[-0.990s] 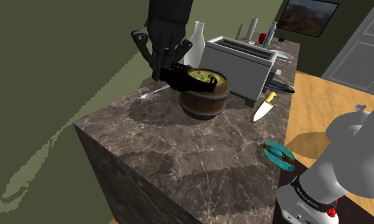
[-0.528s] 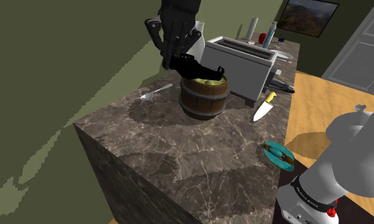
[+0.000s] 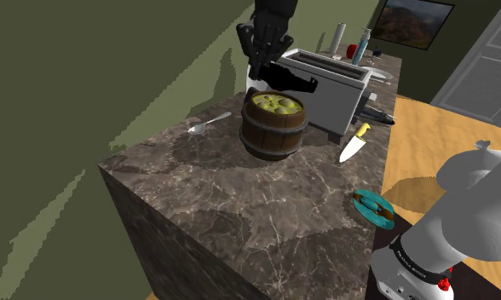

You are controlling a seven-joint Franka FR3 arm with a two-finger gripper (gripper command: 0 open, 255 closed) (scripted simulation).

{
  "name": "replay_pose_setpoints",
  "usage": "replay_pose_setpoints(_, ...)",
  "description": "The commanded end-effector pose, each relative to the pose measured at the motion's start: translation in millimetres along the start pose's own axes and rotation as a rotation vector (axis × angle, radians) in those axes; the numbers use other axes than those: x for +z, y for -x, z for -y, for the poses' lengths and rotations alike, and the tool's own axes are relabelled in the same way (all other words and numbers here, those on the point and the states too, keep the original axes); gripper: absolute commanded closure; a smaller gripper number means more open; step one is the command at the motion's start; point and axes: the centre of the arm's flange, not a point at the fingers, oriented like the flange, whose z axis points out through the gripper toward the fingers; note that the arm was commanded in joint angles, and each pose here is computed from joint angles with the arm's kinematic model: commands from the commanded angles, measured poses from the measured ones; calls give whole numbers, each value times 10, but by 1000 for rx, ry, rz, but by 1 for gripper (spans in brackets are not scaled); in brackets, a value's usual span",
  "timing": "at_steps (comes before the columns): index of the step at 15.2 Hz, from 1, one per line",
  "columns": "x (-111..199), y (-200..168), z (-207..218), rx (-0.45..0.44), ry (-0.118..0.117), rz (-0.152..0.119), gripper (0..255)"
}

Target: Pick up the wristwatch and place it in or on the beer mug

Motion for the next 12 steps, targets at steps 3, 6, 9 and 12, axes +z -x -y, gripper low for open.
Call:
replay_pose_setpoints(3, -72, -271, -447, -2, 0, 0, 255)
replay_pose_setpoints(6, 17, -335, -591, -2, 0, 0, 255)
replay_pose_setpoints(9, 174, -334, -613, -2, 0, 0, 255)
replay_pose_setpoints(12, 331, -333, -636, -2, 0, 0, 255)
